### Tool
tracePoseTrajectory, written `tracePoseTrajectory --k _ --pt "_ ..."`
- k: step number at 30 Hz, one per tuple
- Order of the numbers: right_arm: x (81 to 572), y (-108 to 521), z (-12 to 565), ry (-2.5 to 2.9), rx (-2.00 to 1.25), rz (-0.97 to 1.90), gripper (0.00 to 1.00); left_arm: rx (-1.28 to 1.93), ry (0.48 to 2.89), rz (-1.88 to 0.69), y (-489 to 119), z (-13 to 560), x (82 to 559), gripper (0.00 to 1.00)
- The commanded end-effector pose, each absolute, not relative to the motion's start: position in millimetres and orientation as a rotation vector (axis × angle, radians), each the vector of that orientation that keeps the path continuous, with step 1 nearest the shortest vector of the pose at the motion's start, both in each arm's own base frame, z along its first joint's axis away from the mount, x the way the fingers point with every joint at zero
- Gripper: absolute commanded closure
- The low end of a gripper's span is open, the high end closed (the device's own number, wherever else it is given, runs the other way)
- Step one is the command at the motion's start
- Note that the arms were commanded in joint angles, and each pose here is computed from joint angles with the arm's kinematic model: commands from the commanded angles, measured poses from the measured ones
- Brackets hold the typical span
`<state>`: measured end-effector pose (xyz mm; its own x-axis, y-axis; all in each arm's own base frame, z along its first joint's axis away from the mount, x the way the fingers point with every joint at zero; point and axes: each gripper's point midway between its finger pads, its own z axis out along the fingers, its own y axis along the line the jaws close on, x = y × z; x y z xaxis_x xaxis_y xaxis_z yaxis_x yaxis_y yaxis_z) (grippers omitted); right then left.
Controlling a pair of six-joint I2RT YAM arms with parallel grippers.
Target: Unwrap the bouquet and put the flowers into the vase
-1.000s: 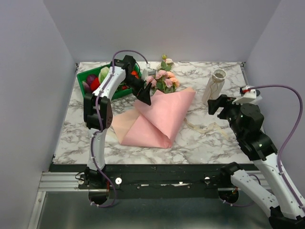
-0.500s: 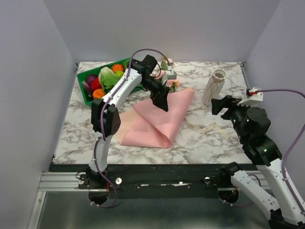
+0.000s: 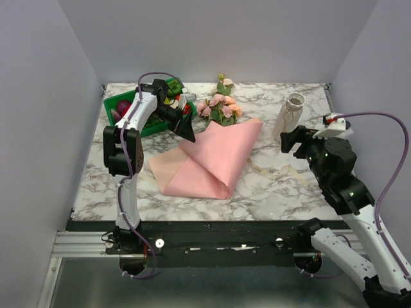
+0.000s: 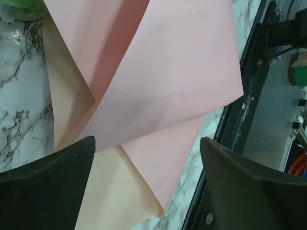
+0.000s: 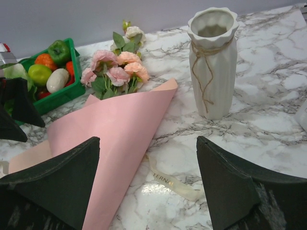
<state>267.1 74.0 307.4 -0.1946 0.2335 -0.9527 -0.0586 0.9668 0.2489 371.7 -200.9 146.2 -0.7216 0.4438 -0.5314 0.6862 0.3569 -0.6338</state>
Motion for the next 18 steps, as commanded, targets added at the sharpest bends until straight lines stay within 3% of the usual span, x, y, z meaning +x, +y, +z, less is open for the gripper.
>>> tracePoseTrajectory --k 1,6,18 --pt "265 78 319 1.715 0.103 0.283 0.12 1.076 2.260 -1.319 -211 146 380 0.01" --pt "264 81 320 1.716 0.094 0.298 0.12 1.077 2.245 -1.253 -211 133 396 0.01" --pt "264 87 320 1.715 0.087 0.334 0.14 1.121 2.296 -1.223 -201 107 382 0.01"
